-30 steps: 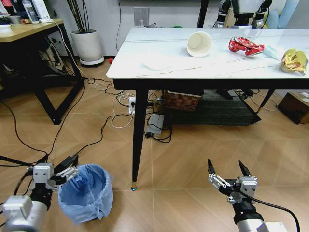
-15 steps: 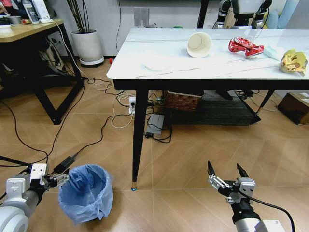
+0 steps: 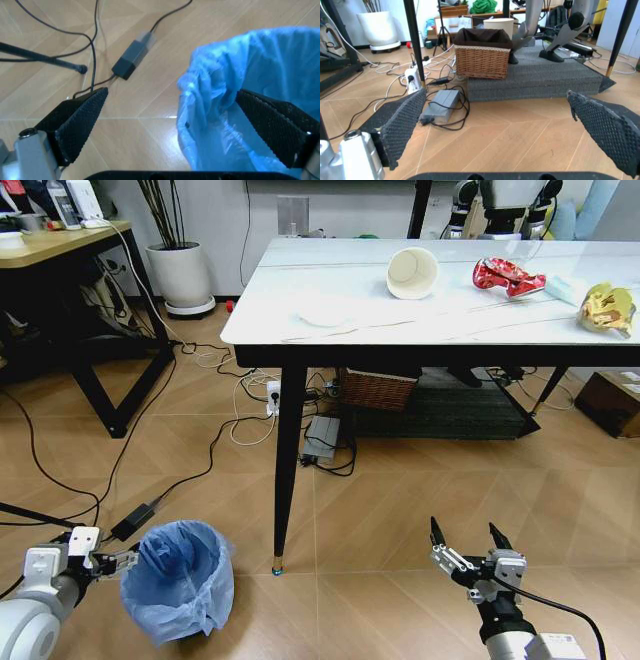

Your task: Pick up the trash bin and place the trash from the table into it.

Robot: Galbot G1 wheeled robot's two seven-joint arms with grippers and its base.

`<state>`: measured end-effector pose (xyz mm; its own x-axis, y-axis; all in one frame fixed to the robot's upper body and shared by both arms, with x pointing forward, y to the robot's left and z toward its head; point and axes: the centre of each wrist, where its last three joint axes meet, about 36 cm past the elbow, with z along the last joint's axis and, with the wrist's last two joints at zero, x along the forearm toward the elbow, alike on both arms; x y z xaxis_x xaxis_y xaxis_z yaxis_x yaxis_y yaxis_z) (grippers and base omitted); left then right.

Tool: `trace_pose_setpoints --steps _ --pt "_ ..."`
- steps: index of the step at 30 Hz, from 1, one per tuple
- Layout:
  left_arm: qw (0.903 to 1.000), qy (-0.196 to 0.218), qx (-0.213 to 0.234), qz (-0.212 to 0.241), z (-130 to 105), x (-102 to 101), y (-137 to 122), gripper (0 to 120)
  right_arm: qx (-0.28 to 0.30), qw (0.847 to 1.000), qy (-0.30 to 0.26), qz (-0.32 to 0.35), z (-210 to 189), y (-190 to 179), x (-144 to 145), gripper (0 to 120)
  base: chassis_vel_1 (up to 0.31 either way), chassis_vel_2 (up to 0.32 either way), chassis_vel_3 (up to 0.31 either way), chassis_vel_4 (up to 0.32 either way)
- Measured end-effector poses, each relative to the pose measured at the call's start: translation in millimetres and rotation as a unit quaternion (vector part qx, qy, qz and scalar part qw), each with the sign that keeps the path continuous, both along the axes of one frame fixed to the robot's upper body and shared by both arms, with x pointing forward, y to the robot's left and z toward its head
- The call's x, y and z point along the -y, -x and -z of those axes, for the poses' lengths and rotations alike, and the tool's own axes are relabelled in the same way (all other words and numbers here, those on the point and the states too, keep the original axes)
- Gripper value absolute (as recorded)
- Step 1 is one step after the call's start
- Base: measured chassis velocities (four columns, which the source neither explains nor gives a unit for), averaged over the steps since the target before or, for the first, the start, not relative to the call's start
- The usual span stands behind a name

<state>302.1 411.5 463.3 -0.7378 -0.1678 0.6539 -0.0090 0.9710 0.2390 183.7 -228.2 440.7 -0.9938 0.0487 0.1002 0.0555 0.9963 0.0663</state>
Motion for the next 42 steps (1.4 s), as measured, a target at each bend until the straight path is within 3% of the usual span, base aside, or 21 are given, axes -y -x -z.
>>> trace_pose_setpoints --steps 13,24,42 --pt "0.9995 0.008 -0.030 -0.009 30.9 -14.0 -16.7 100 -0.004 1.000 0.005 0.001 6.9 -0.7 0.9 100 0.000 0.000 0.000 0.000" --pt "0.9980 0.027 -0.057 -0.006 65.0 -0.6 -24.4 100 -0.005 1.000 0.008 0.000 8.0 -1.3 1.2 100 0.000 0.000 0.000 0.000" --pt "0.9970 0.018 -0.075 -0.014 86.1 0.4 -29.2 100 -0.004 1.000 0.009 0.003 7.4 -0.8 1.8 100 0.000 0.000 0.000 0.000"
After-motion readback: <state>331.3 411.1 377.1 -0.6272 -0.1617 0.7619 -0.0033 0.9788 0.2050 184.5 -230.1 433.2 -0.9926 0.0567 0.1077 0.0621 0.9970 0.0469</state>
